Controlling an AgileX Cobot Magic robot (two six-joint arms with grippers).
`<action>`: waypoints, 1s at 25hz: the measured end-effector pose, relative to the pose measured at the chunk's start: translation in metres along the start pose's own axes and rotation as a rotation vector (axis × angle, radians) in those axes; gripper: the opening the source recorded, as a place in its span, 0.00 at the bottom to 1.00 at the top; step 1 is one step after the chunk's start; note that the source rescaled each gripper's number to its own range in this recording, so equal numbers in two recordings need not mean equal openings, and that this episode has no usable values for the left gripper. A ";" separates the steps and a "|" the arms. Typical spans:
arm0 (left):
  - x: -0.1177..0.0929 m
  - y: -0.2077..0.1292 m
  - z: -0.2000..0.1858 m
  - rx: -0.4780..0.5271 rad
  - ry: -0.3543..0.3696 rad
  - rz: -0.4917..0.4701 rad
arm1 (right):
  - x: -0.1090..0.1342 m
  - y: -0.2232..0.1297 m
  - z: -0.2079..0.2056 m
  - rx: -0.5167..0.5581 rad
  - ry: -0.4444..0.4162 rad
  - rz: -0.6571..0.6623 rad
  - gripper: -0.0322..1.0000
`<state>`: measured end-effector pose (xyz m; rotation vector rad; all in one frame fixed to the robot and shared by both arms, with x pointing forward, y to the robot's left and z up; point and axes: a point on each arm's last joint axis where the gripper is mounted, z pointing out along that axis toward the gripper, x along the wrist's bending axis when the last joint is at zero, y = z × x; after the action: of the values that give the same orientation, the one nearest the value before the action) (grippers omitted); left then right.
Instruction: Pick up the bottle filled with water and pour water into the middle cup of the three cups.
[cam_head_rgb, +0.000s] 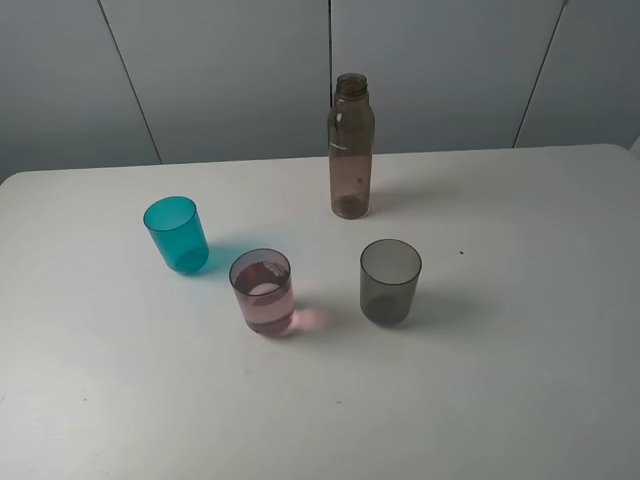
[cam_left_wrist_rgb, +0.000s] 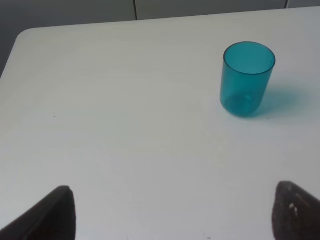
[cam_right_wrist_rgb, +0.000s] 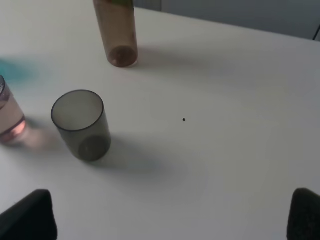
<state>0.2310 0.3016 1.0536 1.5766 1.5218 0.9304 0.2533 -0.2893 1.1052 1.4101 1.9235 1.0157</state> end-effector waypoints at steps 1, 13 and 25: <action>0.000 0.000 0.000 0.000 0.000 0.000 | 0.001 -0.009 -0.004 -0.035 -0.001 -0.002 1.00; 0.000 0.000 0.000 0.000 0.000 -0.006 | 0.002 -0.051 -0.007 -0.127 -0.010 -0.010 1.00; 0.000 0.000 0.000 0.000 0.000 -0.006 | -0.005 -0.057 0.009 -0.109 -0.074 0.055 1.00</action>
<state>0.2310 0.3016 1.0536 1.5712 1.5258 0.9270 0.2311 -0.3017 1.0531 1.4261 1.7585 1.0618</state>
